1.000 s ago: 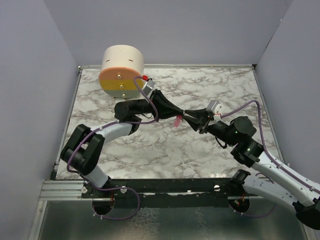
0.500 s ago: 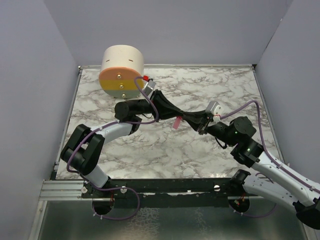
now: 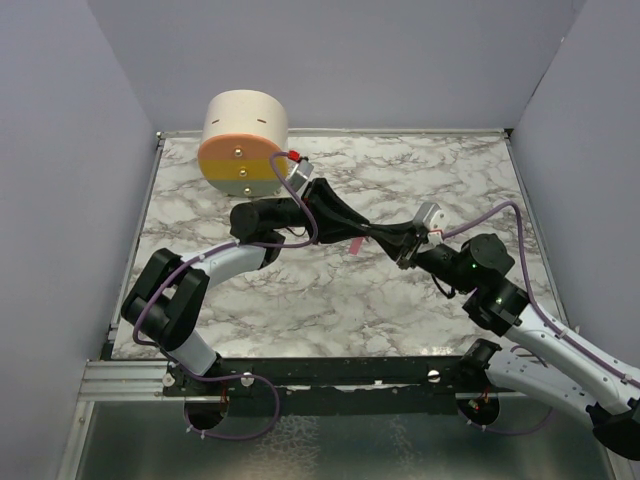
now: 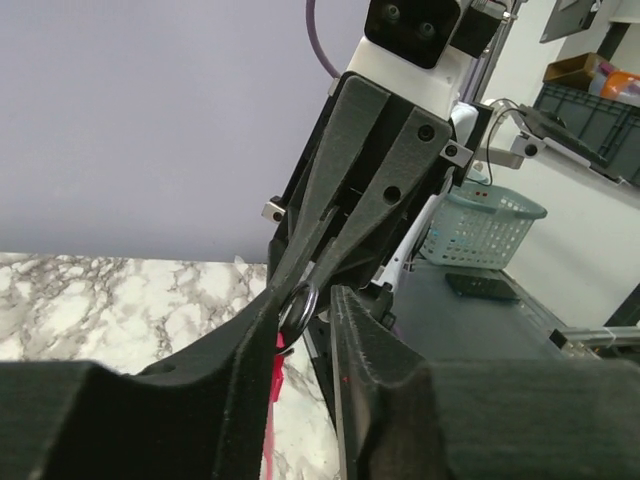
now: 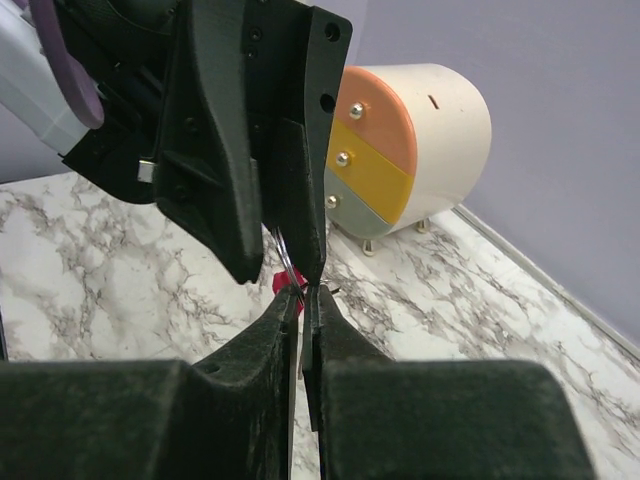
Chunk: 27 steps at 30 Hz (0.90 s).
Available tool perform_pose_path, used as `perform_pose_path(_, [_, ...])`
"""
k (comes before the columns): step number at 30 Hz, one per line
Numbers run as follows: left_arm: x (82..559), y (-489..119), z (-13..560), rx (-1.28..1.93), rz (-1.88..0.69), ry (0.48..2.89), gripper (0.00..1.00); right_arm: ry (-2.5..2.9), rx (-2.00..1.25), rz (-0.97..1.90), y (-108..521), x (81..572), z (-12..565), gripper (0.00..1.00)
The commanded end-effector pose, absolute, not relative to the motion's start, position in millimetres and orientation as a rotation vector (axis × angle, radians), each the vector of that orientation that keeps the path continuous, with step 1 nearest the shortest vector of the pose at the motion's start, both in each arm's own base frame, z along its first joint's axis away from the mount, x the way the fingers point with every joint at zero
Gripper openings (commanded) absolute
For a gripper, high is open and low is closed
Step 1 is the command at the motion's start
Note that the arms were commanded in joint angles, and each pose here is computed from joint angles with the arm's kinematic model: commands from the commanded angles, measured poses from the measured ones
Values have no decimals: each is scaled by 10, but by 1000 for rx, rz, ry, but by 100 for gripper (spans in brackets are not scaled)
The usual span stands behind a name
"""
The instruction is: Put the keys on the keyring
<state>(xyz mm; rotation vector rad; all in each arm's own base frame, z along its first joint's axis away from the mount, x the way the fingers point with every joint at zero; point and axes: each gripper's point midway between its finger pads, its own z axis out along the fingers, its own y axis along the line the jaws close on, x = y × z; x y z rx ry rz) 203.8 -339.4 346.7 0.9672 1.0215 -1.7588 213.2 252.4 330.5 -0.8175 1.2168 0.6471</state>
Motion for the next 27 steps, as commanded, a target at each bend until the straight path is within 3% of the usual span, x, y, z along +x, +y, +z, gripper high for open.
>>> perform_pose_path(1, [1783, -3309, 3700, 1075, -1697, 777, 33, 1193, -771, 605, 2443, 2177, 3501, 1])
perform_pose_path(6, [1793, -3318, 3697, 1075, -1702, 782, 31, 1207, -779, 600, 2448, 2187, 3487, 1])
perform_pose_path(22, [1847, -3337, 3642, 1044, -1711, 806, 0, 1262, -774, 571, 2394, 2218, 3466, 2])
perform_pose_path(24, [1861, -3333, 3643, 1026, -1709, 808, 0, 1270, -768, 565, 2369, 2218, 3454, 11])
perform_pose_path(27, [1892, -3327, 3659, 984, -1708, 810, 0, 1282, -767, 557, 2338, 2207, 3427, 34])
